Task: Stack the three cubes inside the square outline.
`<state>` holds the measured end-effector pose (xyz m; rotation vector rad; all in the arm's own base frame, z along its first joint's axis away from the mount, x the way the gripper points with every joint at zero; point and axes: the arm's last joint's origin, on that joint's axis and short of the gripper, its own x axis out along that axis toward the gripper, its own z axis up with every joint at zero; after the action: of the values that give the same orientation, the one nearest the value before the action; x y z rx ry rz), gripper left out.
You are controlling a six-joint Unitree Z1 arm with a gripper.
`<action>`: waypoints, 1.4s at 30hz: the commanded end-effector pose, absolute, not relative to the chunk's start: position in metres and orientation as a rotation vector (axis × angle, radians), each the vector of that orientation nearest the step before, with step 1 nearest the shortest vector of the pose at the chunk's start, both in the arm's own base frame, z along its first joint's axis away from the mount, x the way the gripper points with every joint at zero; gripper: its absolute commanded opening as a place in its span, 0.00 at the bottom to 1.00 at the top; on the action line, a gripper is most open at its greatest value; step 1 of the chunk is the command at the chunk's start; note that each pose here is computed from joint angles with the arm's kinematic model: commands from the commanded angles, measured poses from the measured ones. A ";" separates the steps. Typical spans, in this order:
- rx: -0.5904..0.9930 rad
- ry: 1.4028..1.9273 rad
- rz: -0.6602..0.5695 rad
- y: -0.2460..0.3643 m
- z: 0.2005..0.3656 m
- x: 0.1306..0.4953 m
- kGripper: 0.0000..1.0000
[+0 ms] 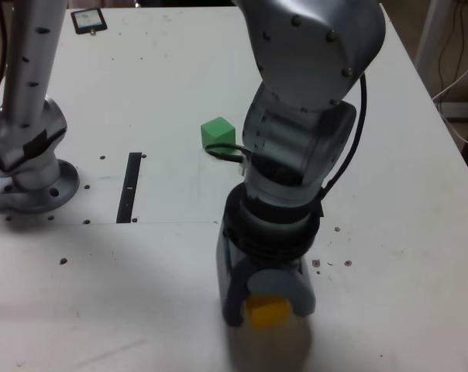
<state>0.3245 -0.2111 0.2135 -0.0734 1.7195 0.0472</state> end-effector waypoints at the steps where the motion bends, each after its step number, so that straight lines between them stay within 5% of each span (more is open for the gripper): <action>1: -0.082 1.693 0.029 -0.212 0.215 0.328 0.41; 12: -0.070 1.619 0.038 -0.204 0.227 0.326 0.24; 31: -0.076 1.515 0.067 -0.052 0.328 0.302 0.23; 42: -0.069 1.540 0.151 0.008 0.321 0.312 0.23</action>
<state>0.3115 0.0063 0.3211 -0.0721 1.5406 0.1543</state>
